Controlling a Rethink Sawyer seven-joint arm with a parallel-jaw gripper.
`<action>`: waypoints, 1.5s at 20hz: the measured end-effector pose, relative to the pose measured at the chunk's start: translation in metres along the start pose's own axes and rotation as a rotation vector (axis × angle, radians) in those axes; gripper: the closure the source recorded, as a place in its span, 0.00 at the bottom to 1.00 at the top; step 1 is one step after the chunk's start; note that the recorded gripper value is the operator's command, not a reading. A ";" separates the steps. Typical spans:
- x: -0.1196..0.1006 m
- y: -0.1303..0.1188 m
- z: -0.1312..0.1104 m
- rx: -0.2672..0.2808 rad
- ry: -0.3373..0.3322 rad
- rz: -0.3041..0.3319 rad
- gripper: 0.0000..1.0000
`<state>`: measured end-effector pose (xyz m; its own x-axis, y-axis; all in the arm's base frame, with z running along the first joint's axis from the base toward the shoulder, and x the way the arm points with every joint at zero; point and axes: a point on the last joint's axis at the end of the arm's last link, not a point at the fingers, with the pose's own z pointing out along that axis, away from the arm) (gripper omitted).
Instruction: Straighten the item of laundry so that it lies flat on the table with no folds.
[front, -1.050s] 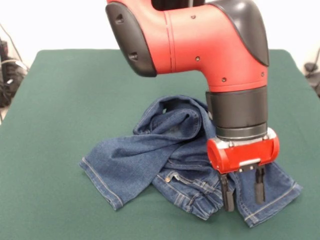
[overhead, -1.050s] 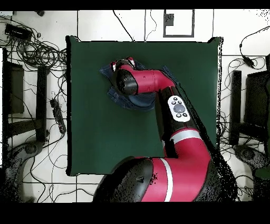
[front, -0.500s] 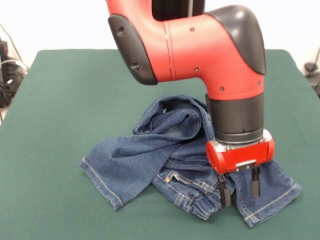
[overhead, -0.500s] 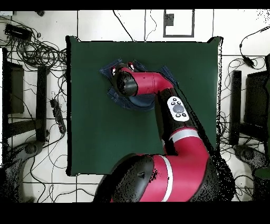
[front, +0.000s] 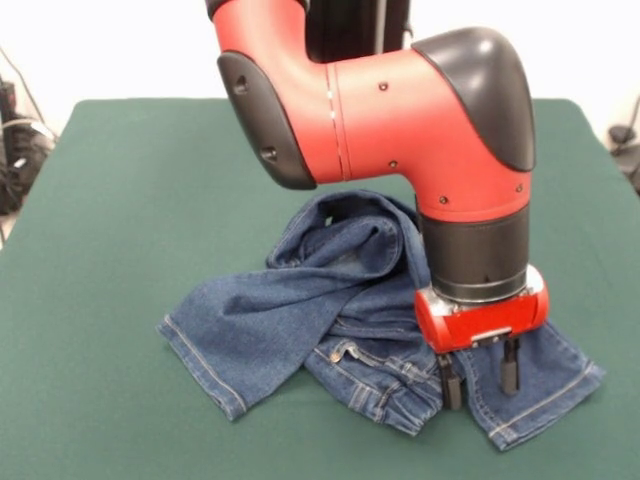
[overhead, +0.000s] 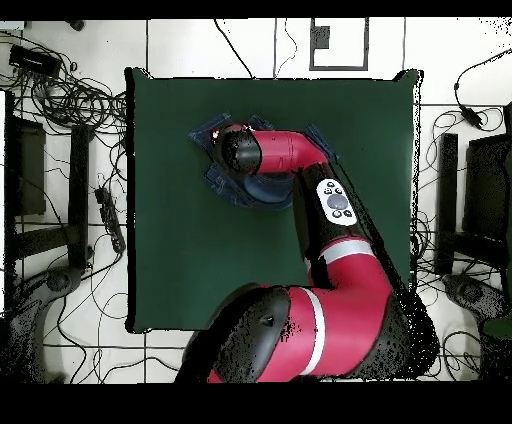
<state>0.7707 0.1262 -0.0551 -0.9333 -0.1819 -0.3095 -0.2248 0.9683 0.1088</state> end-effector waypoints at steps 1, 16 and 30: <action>-0.001 0.000 0.001 -0.001 0.004 0.002 0.00; -0.008 -0.010 0.004 0.009 0.004 0.008 1.00; -0.014 -0.010 0.003 0.006 0.060 0.009 1.00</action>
<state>0.7869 0.1193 -0.0551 -0.9506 -0.1828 -0.2510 -0.2146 0.9710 0.1054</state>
